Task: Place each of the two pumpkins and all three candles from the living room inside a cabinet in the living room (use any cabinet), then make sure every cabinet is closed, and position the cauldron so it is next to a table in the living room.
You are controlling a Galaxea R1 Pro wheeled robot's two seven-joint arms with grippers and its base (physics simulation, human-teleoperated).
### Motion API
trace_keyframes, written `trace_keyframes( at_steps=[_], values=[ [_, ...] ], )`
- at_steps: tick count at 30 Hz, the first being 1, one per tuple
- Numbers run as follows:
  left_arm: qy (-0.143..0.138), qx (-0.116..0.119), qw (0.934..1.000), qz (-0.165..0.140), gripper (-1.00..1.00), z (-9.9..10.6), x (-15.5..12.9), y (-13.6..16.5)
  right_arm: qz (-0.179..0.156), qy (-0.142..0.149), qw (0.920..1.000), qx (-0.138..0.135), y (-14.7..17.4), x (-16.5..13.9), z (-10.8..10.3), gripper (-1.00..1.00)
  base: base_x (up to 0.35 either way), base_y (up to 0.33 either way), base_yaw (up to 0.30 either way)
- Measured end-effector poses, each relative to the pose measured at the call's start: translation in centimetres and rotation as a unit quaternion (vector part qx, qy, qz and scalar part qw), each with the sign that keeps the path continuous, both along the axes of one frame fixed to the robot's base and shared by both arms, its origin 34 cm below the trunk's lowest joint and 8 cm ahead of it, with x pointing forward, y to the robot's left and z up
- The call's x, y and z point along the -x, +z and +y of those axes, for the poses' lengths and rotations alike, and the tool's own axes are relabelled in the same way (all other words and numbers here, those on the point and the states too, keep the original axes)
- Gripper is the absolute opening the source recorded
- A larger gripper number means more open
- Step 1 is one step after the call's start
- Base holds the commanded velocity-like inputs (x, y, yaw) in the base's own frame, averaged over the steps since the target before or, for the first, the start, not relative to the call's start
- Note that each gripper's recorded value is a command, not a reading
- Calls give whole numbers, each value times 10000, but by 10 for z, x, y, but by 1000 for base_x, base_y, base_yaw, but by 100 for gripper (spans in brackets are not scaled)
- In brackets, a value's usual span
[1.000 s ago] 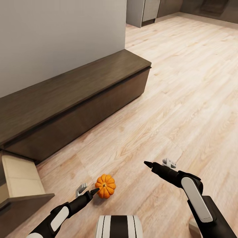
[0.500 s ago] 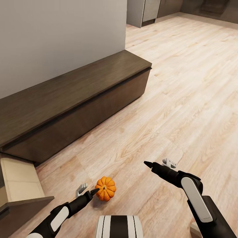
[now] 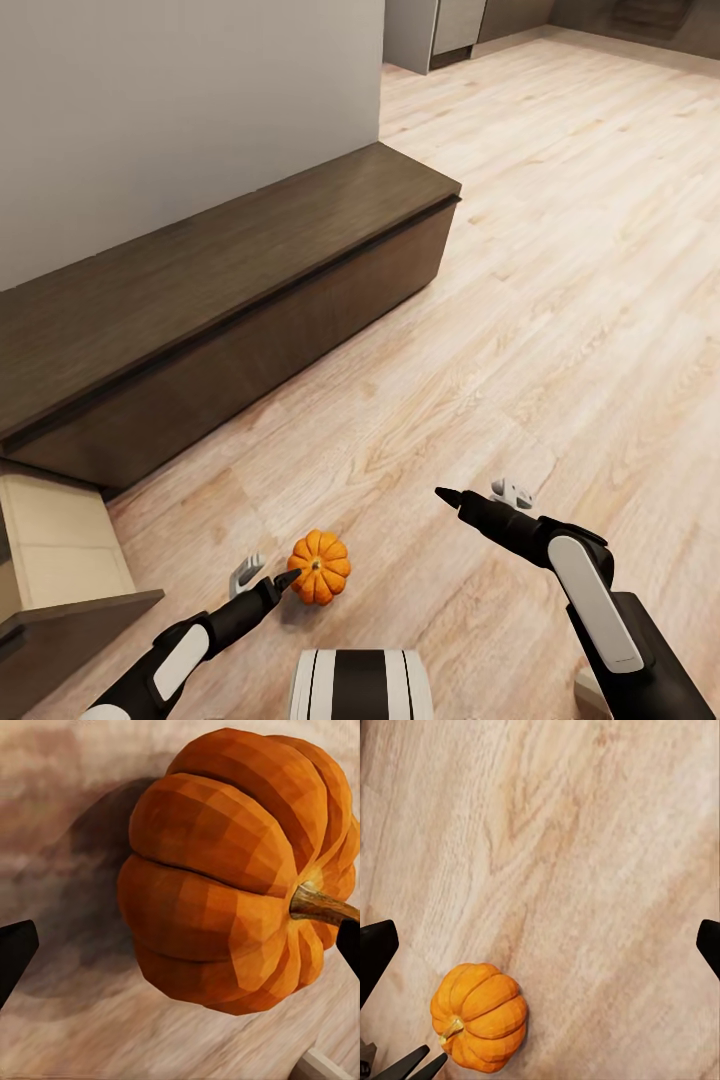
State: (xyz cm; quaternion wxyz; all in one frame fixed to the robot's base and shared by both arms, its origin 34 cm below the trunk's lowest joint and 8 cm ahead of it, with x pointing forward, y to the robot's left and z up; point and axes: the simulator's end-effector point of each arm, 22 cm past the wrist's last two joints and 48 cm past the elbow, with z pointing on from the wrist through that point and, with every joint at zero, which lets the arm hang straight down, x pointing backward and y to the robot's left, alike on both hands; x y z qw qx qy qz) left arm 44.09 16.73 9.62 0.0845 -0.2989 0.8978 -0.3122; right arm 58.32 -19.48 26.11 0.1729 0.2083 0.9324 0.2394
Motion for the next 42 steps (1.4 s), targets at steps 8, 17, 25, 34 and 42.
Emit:
trace_keyframes(
  at_steps=[8, 17, 25, 34, 42],
  values=[
    [-1, -7, 10000, 44, 100, 1, 4, -3, 40, 1, 10000, 5, -4, 2, -1, 100, 0, 0, 0],
    [2, 1, 9999, 122, 100, 0, 10, -9, 121, 4, 9999, 2, -13, 6, 0, 100, 0, 0, 0],
    [19, 68, 9999, 74, 100, -1, 8, -7, 121, 4, 9999, 7, -13, 6, -1, 100, 0, 0, 0],
    [16, 174, 9998, -7, 100, -4, 6, -3, 121, 6, 9999, -4, -13, 6, 0, 100, 0, -66, 0],
    [16, 174, 9998, -11, 100, -5, 5, -3, 121, 5, 9999, -7, -13, 6, 1, 100, 57, -5, 0]
  ],
)
